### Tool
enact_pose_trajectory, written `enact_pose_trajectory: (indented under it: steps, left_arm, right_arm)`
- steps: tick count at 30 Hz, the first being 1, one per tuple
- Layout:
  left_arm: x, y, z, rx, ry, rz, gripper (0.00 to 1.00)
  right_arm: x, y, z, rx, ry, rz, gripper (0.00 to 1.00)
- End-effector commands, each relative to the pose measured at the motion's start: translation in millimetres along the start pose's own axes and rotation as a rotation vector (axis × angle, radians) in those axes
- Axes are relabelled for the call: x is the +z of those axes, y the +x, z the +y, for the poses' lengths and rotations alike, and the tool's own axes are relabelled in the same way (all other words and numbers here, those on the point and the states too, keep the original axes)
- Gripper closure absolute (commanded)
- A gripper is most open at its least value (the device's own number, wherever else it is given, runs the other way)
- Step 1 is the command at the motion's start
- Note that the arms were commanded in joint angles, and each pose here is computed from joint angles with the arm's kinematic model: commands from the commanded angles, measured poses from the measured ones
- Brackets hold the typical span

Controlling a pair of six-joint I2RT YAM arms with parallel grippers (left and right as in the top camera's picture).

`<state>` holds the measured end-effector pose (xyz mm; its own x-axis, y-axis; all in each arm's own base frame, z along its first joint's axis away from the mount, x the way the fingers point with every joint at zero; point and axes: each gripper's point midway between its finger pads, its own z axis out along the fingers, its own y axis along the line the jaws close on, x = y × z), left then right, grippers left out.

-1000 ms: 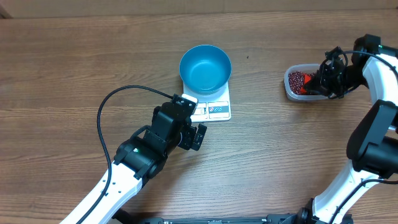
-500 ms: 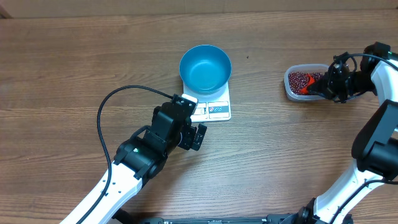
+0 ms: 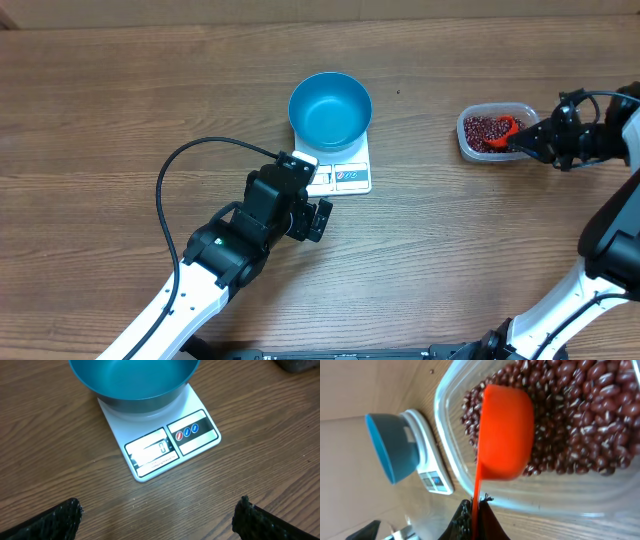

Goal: Scoop item into bowl and weigh 150g on scale
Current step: 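Dip the scoop into the red beans with right gripper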

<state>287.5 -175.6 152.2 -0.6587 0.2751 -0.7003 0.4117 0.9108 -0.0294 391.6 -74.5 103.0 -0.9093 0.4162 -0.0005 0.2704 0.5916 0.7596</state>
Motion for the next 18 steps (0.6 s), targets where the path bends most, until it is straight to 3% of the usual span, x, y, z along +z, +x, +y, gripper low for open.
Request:
enact_pose_trajectory:
  steps: [1,18]
  left_arm:
    - [0.1,-2.3,3.9,0.007,-0.016,-0.004,0.01]
    - [0.1,-2.3,3.9,0.007,-0.016,-0.004,0.01]
  right_arm:
    - [-5.6,-0.4,7.1,-0.046,-0.085,-0.018,0.96]
    - [-33.8,10.2,29.9,-0.104,-0.302,-0.065,0.96]
